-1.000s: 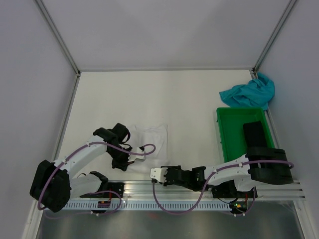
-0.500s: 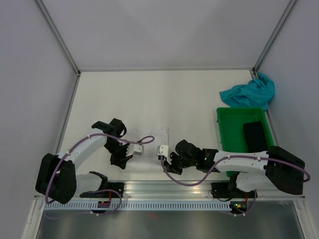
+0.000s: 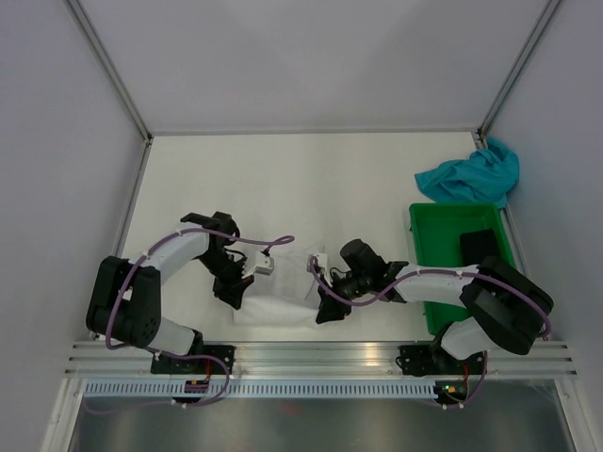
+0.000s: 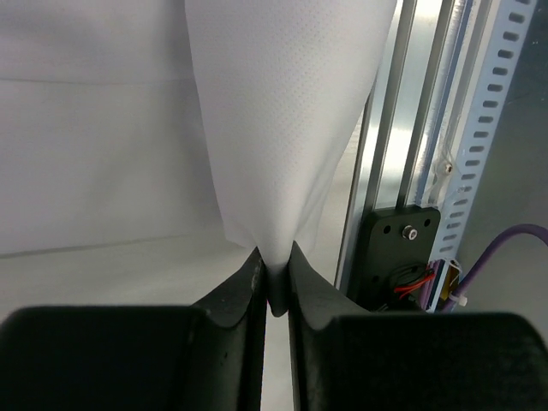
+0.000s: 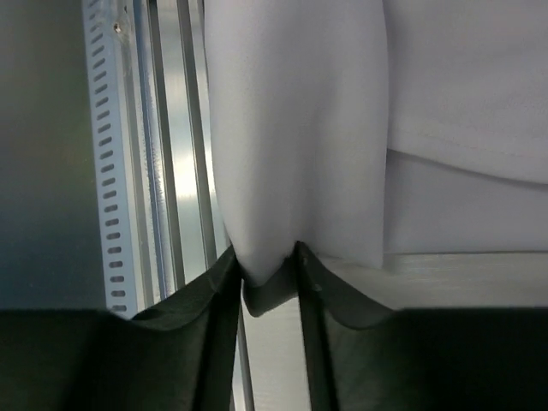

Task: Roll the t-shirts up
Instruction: Roll the tshirt

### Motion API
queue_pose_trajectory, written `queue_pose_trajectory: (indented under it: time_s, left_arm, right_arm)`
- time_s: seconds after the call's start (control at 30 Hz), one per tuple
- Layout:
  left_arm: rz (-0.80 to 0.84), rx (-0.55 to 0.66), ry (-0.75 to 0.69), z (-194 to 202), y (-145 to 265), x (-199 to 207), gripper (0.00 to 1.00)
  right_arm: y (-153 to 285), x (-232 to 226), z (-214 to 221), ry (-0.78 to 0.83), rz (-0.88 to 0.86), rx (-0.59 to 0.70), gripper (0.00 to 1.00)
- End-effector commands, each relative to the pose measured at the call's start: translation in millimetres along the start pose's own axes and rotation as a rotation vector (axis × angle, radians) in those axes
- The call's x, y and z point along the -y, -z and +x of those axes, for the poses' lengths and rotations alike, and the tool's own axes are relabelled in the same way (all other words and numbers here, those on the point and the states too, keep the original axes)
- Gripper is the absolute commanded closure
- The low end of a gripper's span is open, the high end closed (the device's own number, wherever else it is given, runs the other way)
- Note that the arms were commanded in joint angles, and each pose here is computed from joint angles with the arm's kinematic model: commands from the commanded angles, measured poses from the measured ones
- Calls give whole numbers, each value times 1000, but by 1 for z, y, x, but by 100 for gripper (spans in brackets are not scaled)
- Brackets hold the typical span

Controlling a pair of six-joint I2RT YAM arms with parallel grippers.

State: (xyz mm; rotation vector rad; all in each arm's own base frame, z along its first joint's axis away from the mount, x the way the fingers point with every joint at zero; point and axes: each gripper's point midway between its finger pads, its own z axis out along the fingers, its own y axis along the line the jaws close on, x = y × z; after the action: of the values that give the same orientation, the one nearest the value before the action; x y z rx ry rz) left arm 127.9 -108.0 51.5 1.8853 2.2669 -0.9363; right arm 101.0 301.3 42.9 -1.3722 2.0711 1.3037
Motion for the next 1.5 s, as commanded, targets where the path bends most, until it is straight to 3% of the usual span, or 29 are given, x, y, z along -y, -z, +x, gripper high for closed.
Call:
queue_pose_trajectory:
  time_s: [0.0, 0.03, 0.1, 0.13, 0.37, 0.6, 0.77, 0.83, 0.93, 0.97, 1.0, 1.03, 1.1, 1.17, 1.27, 1.43, 1.47]
  left_arm:
    - [-15, 41, 11, -13, 1, -17, 84]
    - [-7, 32, 30, -13, -1, -21, 86]
    - [-29, 27, 61, -13, -1, -30, 91]
    - [-33, 24, 68, -13, -1, -32, 92]
    - [-33, 16, 123, -10, -5, -38, 95]
    - [-30, 27, 149, -7, -7, -38, 95]
    - [-32, 35, 158, -8, -6, -37, 94]
    - [-34, 38, 159, -8, -7, -36, 94]
    - [-34, 39, 168, -6, -7, -32, 93]
    - [-38, 46, 163, -7, -6, -30, 91]
    - [-35, 46, 166, -6, -7, -27, 90]
    - [-38, 55, 165, -7, -7, -27, 88]
    - [-45, 88, 164, -12, -4, -24, 71]
    - [-54, 144, 166, -21, 2, -20, 55]
    - [-46, 204, 140, -31, 6, -12, 45]
    - [-29, 228, 198, -31, -2, -9, 46]
    - [-33, 209, 208, -27, -6, -12, 53]
  right_arm:
    - [2, 4, -16, 9, -19, 34, 59]
    - [3, 10, -16, -35, 12, 36, 55]
    - [9, 22, -18, -82, 58, 68, 35]
    - [11, 27, -25, -79, 73, 106, 33]
    - [28, 24, -48, -85, 121, 246, 23]
    - [19, 12, -31, 15, 210, 238, 21]
    - [9, 30, -25, -47, 323, 270, 21]
    - [8, 32, -28, -59, 333, 300, 24]
    - [5, 23, -35, -58, 275, 340, 54]
    - [4, 17, -36, -71, 247, 349, 72]
    - [4, 14, -36, -68, 226, 364, 83]
    - [4, 11, -36, -70, 211, 368, 83]
    - [4, 5, -34, -91, 183, 369, 96]
    - [3, 3, -34, -105, 173, 368, 98]
    - [3, -1, -38, -128, 152, 376, 98]
    - [-1, -6, -42, -147, 114, 344, 100]
    - [-2, -7, -47, -146, 109, 340, 100]
